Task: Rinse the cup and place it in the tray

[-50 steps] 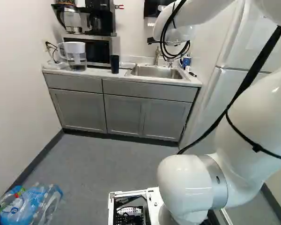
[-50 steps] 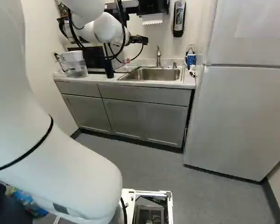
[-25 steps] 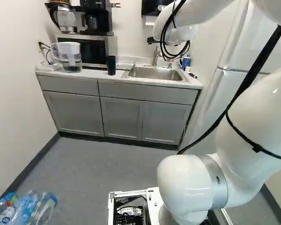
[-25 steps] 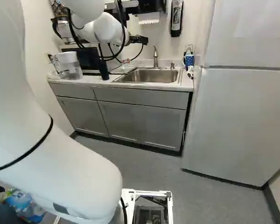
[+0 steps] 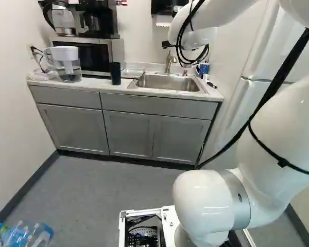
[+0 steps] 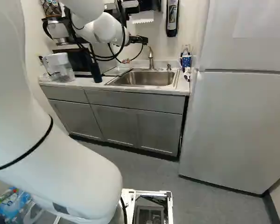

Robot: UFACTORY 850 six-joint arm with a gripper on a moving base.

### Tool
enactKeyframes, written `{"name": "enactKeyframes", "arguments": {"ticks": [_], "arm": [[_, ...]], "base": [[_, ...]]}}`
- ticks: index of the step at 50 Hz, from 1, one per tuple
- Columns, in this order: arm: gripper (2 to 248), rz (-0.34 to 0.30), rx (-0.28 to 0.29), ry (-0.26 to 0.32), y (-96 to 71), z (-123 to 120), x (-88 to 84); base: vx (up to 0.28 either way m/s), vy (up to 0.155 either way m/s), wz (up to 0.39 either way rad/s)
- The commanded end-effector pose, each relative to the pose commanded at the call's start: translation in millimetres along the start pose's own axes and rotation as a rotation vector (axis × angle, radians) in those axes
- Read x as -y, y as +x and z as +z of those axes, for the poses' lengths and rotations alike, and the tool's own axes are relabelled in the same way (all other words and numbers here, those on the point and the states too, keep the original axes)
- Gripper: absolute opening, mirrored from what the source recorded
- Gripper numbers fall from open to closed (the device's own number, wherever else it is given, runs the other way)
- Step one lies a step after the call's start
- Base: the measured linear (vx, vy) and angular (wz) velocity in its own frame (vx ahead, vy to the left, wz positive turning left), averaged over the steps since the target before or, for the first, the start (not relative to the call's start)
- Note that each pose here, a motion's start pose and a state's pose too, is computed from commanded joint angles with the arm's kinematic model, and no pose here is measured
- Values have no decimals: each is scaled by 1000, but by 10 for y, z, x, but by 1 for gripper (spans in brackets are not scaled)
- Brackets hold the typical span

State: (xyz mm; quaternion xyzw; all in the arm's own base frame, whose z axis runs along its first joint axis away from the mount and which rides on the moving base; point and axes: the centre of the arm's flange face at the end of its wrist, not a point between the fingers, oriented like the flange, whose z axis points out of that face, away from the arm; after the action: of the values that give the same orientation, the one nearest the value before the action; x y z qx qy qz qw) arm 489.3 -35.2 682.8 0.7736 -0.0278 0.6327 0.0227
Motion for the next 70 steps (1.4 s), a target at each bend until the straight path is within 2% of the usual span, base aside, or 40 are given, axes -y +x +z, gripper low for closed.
{"name": "enactKeyframes", "arguments": {"ticks": [35,70], "arm": [[247,0,0,0,0,0,0],[247,0,0,0,0,0,0]], "base": [[143,-73,-2],[118,-5,37]]}}
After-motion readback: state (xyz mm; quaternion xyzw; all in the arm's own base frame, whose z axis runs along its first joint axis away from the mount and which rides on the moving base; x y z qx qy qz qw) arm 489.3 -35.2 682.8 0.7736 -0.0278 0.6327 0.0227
